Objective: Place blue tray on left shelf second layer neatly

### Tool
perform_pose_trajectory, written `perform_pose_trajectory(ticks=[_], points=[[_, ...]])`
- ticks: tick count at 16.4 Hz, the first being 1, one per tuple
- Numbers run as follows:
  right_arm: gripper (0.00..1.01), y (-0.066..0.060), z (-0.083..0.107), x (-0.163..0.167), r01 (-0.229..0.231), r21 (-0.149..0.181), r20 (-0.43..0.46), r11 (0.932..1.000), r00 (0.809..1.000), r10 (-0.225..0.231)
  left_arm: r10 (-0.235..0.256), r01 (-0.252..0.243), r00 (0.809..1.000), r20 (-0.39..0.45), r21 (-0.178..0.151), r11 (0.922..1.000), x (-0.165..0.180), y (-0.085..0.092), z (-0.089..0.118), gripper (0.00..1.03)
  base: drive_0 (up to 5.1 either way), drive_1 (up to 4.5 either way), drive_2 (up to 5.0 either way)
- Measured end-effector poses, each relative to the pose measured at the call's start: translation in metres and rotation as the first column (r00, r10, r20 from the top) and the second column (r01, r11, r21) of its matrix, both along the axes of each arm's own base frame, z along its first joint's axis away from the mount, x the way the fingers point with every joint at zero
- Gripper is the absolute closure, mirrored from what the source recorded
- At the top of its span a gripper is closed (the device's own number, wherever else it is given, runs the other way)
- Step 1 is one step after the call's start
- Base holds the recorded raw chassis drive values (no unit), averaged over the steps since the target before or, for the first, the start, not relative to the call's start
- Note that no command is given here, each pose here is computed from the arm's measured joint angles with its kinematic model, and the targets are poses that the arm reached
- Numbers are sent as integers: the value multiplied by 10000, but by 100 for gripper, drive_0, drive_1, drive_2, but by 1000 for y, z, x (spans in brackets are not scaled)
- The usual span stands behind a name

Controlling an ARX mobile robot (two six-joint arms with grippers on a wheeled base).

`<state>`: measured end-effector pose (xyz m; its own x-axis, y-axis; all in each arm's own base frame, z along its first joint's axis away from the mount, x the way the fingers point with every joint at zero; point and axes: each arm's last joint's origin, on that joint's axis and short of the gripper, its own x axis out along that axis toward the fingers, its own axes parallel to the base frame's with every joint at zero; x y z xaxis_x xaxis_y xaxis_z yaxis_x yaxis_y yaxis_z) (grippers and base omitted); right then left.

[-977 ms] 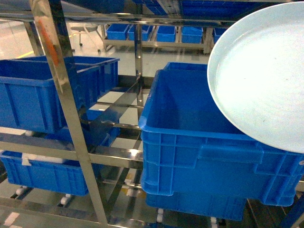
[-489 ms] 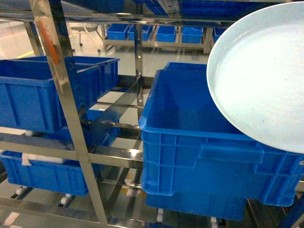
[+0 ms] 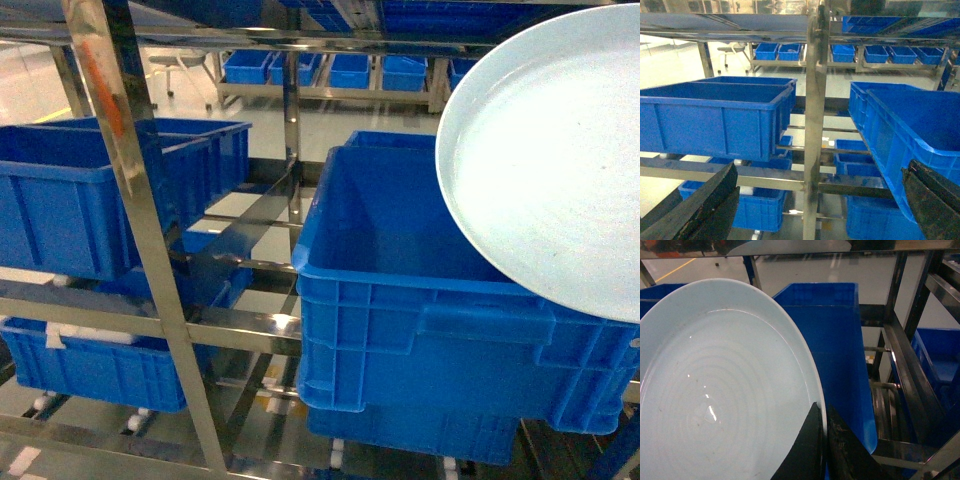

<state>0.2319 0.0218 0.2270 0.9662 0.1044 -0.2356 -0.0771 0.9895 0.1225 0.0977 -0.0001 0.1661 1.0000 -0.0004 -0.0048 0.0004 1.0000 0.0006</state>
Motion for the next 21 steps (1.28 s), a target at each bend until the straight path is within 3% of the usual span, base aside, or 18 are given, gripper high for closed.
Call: perform_pose_trajectory(ticks=[13,14,15,16,17,21], points=[[99,0,-1,0,-28,52,-109,10000,9999,29,0,0,10000,0,0,10000,0,0,0,5,0,0,0],[99,-4,-8,1,-334,1054,-1283,9939,9906,468,0,0,10000,0,0,10000,0,0,0,5,0,0,0],[99,-10,-28,16,169,3579,-3620,9336,9242,1220,0,0,10000,0,0,10000,0,0,0,5,0,0,0],[99,-11,-40,61,1065,4612,-4500,8809,8837,1287,-4,4,10000,0,0,10000,0,0,0,5,0,0,0],[99,-11,-53,100,1569,4695,-4783,8689,8723,1010,0,0,10000,0,0,10000,0,0,0,5,0,0,0],[99,-11,-52,108,1603,4722,-4606,8668,8832,876,0,0,10000,0,0,10000,0,0,0,5,0,0,0]])
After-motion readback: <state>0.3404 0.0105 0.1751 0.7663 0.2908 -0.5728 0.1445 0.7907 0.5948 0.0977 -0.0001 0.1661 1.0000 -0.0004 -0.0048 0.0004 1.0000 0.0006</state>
